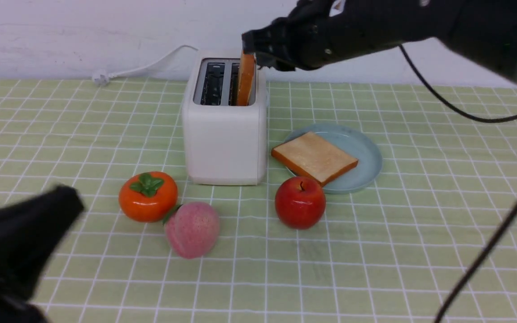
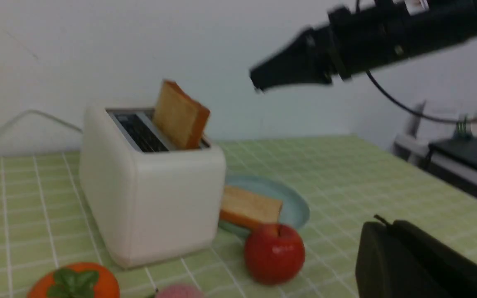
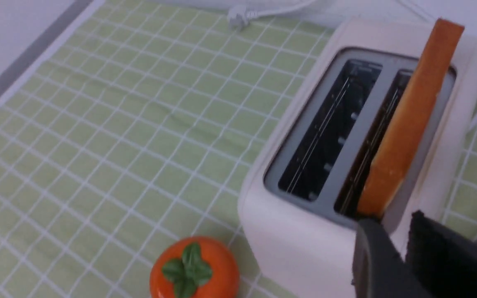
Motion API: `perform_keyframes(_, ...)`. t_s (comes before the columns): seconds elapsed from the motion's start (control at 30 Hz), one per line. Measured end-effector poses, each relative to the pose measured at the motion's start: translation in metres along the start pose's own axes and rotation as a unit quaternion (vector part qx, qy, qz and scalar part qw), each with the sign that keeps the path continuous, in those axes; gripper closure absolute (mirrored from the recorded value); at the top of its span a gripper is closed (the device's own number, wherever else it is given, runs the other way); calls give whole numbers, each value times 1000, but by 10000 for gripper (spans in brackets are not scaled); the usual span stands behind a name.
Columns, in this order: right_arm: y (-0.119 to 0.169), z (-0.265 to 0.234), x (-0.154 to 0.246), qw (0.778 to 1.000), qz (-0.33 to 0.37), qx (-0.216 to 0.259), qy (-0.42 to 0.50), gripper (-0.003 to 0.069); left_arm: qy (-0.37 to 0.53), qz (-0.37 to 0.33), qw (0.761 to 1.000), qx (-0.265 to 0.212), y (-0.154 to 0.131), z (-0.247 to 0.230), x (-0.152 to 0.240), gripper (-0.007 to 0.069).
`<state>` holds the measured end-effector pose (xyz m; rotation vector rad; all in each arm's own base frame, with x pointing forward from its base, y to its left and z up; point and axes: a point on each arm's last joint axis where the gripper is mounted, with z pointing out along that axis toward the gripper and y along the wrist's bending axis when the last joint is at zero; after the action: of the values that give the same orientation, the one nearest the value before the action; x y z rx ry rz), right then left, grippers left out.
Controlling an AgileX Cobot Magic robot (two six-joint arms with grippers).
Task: Take toasted bread from bread machine on green coffee tablecloth place on plate.
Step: 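Grasp the toast slice in the toaster and pull it up out of the slot with the right gripper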
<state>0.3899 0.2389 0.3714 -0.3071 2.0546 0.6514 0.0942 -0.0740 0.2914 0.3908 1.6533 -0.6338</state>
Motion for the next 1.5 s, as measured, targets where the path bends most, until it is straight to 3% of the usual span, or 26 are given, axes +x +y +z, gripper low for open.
perform_keyframes(0.07, -2, 7, -1, 1000, 5, 0, -6, 448, 16, 5, 1000, 3, -1, 5, 3, 638)
perform_keyframes(0.17, -9, 34, 1, 1000, 11, 3, -22, 305, 50, 22, 998, 3, -1, 17, 11, 638)
perform_keyframes(0.27, -14, 54, 5, 1000, 11, 5, -29, 218, 55, 25, 998, 3, -1, 18, 13, 638)
perform_keyframes(0.4, -24, 79, 15, 999, -3, 16, -42, 183, 53, 27, 998, 4, -1, 17, 12, 638)
perform_keyframes(0.7, -35, 101, 28, 996, -53, 38, -58, 295, 53, 27, 998, 5, -1, 17, 12, 638)
perform_keyframes(1.03, -38, 110, 32, 995, -53, 37, -72, 519, 54, 27, 998, 7, -2, 17, 12, 638)
perform_keyframes(1.37, -34, 100, 23, 994, -54, 35, -83, 534, 54, 28, 998, 7, -2, 17, 12, 638)
perform_keyframes(1.5, -14, 56, -15, 989, -58, 19, -135, 534, 54, 28, 998, 7, -2, 17, 12, 638)
